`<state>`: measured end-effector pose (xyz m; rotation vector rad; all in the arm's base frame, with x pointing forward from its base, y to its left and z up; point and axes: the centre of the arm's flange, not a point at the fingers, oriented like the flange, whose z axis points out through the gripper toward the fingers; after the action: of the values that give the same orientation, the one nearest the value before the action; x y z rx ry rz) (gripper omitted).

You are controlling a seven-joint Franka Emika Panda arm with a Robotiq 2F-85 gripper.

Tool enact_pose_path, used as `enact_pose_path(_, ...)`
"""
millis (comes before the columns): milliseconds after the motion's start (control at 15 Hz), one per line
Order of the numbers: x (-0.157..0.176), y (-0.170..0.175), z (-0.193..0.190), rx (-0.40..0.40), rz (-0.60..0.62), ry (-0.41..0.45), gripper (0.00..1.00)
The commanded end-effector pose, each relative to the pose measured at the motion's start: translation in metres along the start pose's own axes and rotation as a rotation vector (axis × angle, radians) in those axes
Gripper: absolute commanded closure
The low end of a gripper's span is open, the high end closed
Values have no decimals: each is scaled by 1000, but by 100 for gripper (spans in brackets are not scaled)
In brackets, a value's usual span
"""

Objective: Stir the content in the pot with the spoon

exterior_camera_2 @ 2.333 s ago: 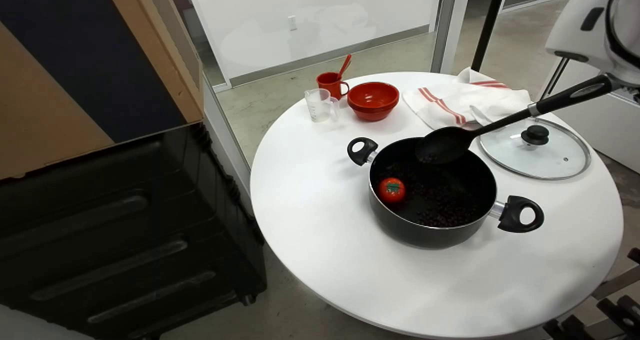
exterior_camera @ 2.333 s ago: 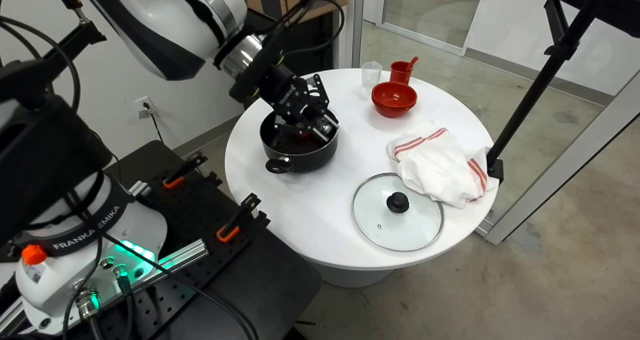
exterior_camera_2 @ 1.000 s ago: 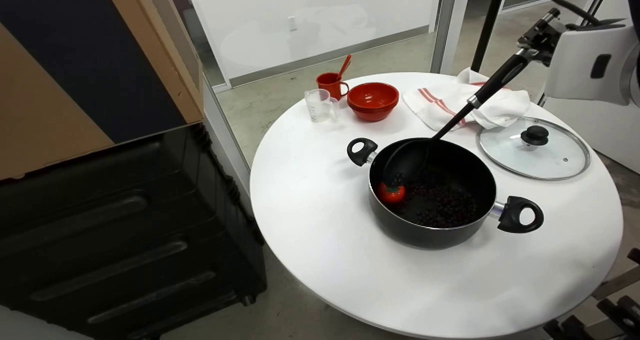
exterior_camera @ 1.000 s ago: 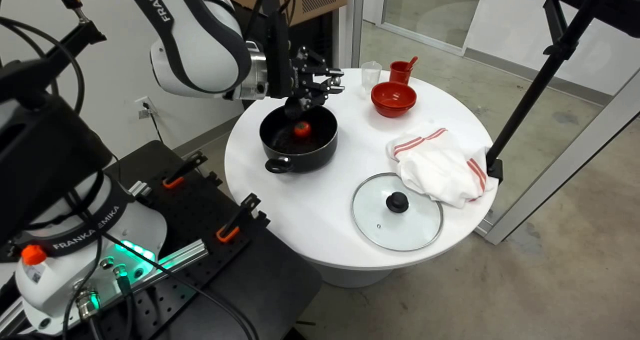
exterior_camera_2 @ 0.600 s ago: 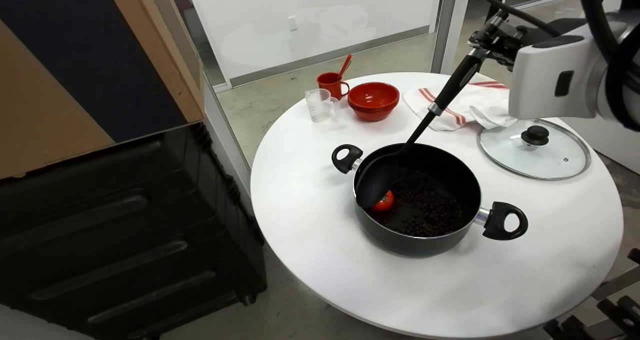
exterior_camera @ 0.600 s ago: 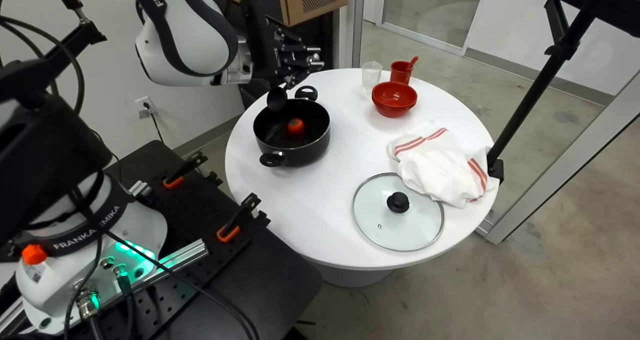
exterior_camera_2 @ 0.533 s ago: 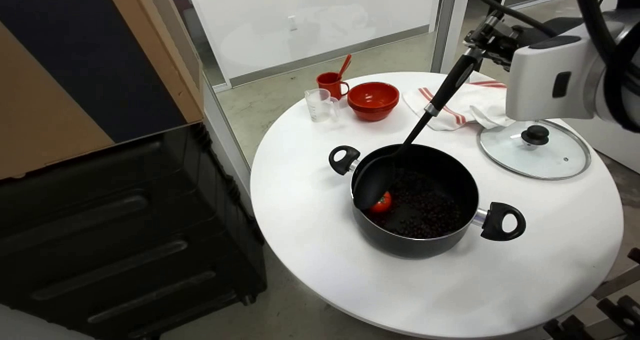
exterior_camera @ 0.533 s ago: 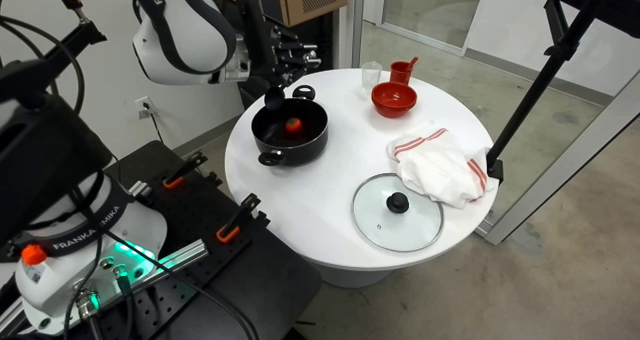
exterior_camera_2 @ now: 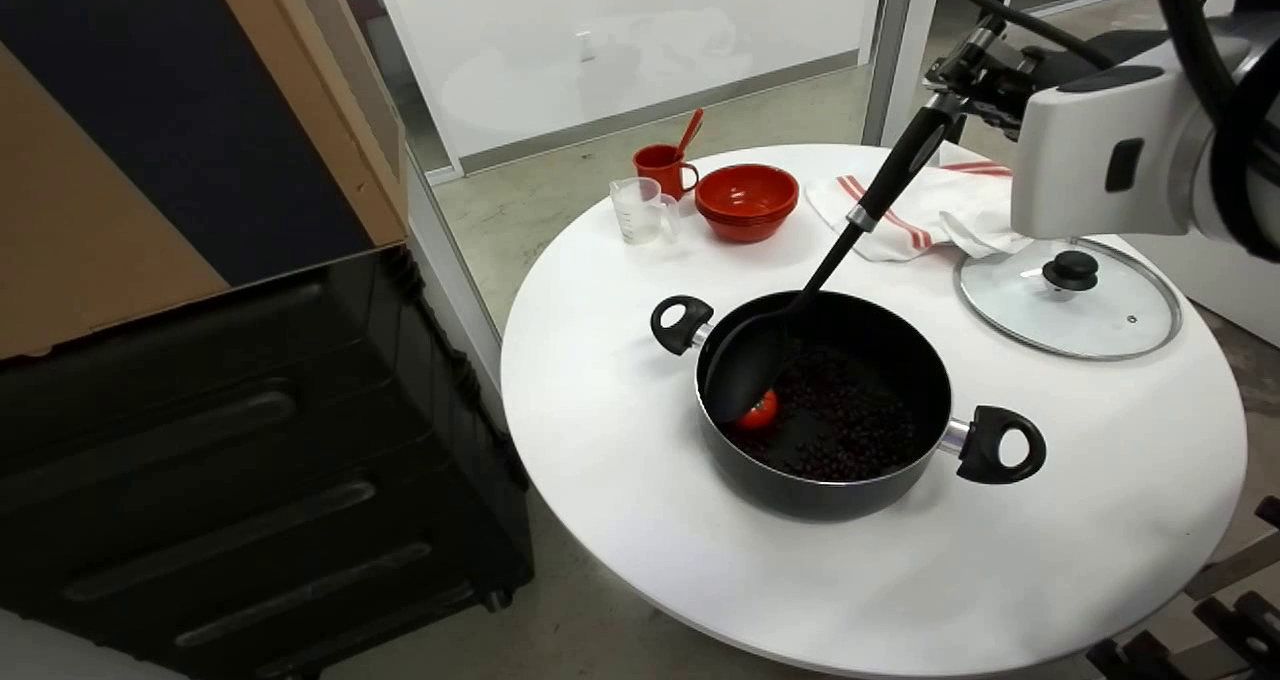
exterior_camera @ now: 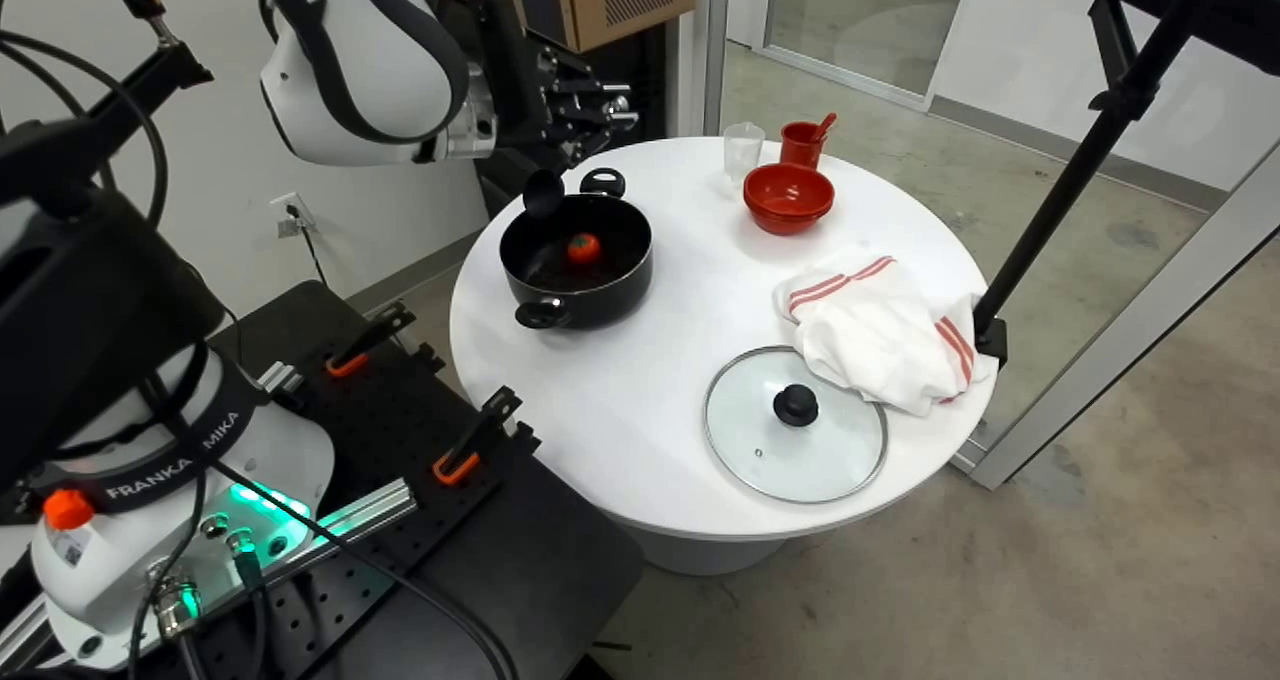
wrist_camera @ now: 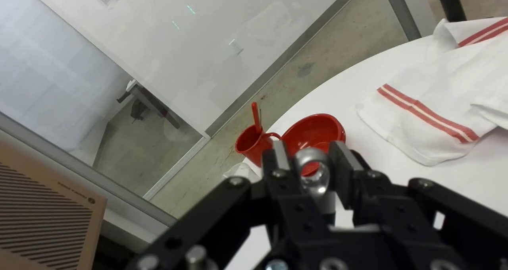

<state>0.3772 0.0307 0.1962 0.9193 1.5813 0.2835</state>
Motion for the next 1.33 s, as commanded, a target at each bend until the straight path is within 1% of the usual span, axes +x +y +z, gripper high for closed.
enact_pose_path(0,-39,-17,16,80,79,-38,93)
enact_pose_path(133,-55,-22,26,131,123,-61,93)
enact_pose_path(267,-72,-28,33,159,149,-86,93)
enact_pose_path(400,-82,-35,34,186,166,-103,93)
enact_pose_path(533,-87,-45,30,247,182,-132,93)
enact_pose_path(733,-88,-62,21,337,214,-183,93)
enact_pose_path(933,-84,-72,14,398,253,-213,93)
enact_pose_path(1267,-82,-84,8,435,267,-236,93)
